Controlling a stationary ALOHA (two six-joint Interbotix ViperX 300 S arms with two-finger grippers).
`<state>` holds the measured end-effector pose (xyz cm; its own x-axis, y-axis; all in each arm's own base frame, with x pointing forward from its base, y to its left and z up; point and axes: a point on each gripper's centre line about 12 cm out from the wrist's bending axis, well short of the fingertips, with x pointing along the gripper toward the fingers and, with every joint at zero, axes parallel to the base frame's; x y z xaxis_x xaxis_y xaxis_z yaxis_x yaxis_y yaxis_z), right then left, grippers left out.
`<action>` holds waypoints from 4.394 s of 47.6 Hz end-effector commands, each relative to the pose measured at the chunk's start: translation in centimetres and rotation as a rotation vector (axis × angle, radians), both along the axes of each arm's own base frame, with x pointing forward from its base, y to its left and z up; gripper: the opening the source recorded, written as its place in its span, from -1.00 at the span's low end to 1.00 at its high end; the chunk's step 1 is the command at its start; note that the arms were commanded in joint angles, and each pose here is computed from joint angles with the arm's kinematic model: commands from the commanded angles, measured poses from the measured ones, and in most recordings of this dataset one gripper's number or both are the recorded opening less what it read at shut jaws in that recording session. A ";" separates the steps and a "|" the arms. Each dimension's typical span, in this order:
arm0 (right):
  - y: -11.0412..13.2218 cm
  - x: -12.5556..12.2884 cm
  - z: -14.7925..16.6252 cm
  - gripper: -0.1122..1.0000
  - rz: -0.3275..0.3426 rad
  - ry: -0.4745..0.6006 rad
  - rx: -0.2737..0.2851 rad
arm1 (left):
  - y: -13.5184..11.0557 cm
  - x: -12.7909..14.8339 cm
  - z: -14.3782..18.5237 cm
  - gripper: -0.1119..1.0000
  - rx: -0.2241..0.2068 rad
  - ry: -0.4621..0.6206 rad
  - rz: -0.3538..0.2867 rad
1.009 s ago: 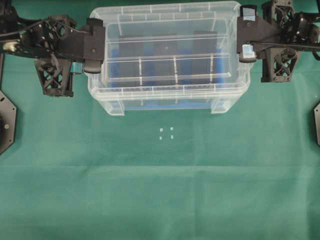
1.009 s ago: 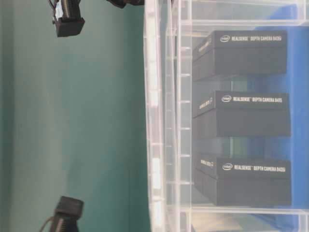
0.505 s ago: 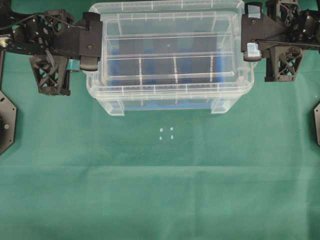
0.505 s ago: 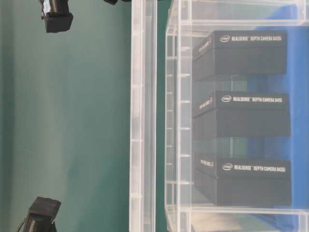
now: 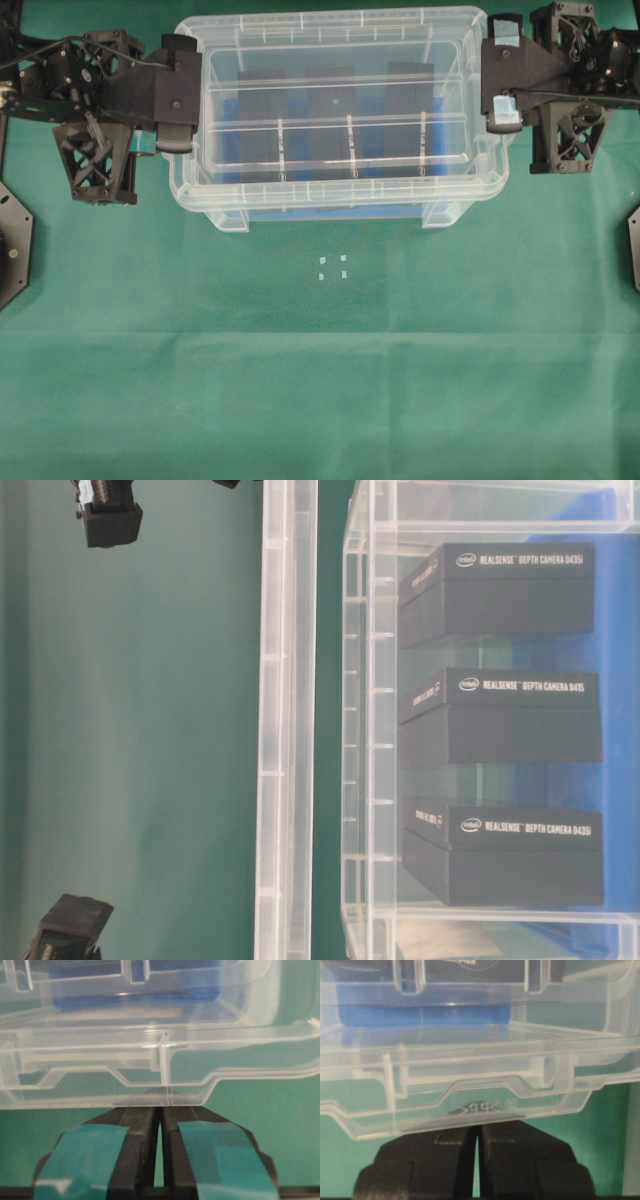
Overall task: Clamp the lid of the box with both arms, then lift and open it.
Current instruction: 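Lift the lid with both grippers and pull it toward the front, then lower the lid onto the cloth in front of the box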
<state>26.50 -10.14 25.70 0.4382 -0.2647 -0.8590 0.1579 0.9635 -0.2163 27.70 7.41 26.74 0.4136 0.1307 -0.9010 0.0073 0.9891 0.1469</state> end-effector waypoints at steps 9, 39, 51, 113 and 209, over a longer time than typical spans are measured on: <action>2.4 1.5 2.7 -0.80 0.037 -0.093 0.014 | -1.5 0.9 2.4 -0.77 -0.006 -0.081 -0.020; 7.8 1.8 2.8 -0.80 0.033 -0.081 0.052 | -6.3 1.3 2.2 -0.77 -0.084 -0.077 -0.042; 10.2 1.8 2.7 -0.80 0.025 -0.077 0.057 | -8.2 1.3 2.1 -0.77 -0.113 -0.074 -0.051; 19.9 3.6 -0.7 -0.80 0.008 0.043 0.047 | -17.7 2.0 -1.4 -0.77 -0.208 0.017 -0.050; 20.1 -1.9 -10.8 -0.80 -0.002 0.047 0.199 | -18.4 -3.1 -11.9 -0.77 -0.261 0.070 -0.040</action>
<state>24.14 9.55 13.93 0.3613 -0.1073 -0.9263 0.1621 0.9855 -0.0509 24.07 -10.61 13.80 0.3148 -0.1061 -0.9432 0.0394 0.9943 -0.0986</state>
